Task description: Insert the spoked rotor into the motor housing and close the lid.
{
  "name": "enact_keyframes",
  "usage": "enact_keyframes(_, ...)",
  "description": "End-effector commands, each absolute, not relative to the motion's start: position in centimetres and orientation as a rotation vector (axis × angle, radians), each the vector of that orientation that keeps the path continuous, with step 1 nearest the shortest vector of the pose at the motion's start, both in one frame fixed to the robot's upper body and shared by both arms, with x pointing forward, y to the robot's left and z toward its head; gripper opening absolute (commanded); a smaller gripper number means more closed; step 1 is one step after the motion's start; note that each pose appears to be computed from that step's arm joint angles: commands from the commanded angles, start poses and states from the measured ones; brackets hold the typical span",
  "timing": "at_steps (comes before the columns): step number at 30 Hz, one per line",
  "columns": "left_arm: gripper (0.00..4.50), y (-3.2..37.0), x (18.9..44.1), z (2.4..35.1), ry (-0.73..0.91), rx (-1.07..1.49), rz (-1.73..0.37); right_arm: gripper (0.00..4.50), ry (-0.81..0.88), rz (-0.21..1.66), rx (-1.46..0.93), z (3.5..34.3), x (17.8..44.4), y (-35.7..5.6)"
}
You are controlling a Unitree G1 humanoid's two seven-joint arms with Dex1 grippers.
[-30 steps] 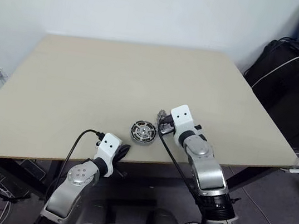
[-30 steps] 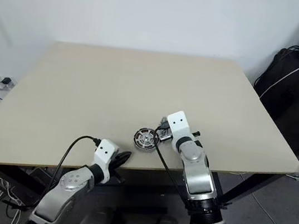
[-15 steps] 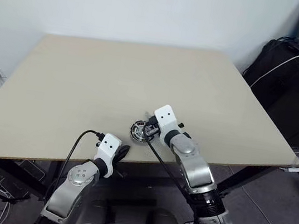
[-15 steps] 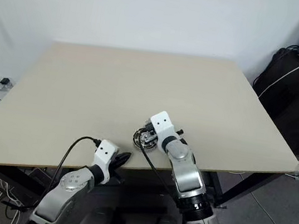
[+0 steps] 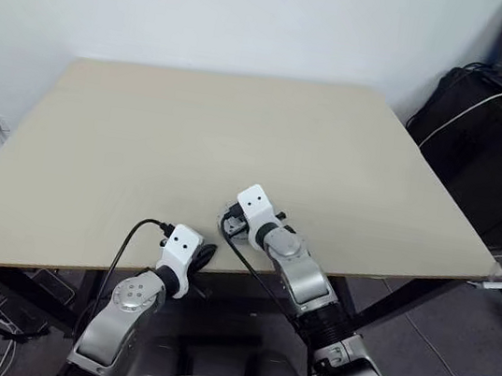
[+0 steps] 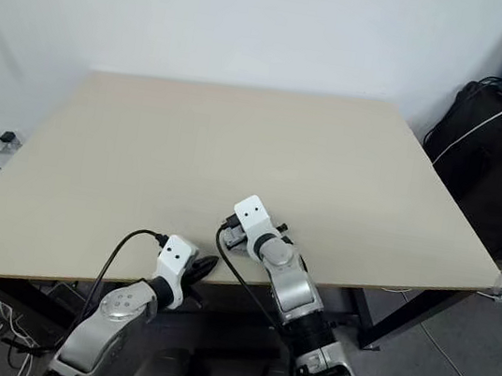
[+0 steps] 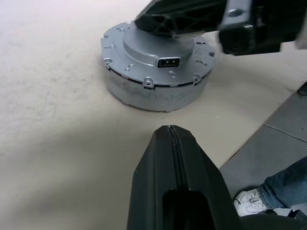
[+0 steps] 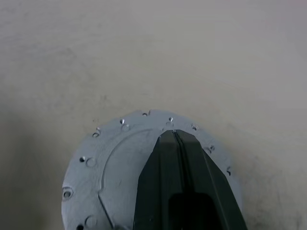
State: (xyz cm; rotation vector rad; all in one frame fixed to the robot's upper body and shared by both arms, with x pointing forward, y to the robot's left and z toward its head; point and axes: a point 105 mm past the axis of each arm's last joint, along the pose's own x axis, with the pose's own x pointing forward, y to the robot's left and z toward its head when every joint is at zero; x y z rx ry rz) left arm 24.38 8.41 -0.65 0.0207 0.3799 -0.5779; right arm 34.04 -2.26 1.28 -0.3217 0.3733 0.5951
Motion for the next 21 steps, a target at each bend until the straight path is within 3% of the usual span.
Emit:
enact_keyframes(1,0.00,8.4,24.7,0.3,0.343,0.025,-0.579,0.02,0.409,0.583,-0.311,0.6,34.2,-2.7)
enact_keyframes(6,0.00,8.3,24.8,0.4,0.341,0.027,-0.578,0.02,0.386,0.637,-0.226,2.0,33.8,-2.3)
enact_keyframes(10,0.00,8.2,24.7,0.4,0.342,0.026,-0.580,0.02,0.278,0.750,-0.022,5.7,33.1,-1.2)
enact_keyframes(17,0.00,8.1,24.7,0.3,0.350,0.027,-0.587,0.02,-0.085,0.886,0.116,12.7,31.2,-1.9)
enact_keyframes(21,0.00,8.1,24.7,0.3,0.350,0.028,-0.589,0.02,-0.229,0.873,0.133,14.8,31.0,-3.0)
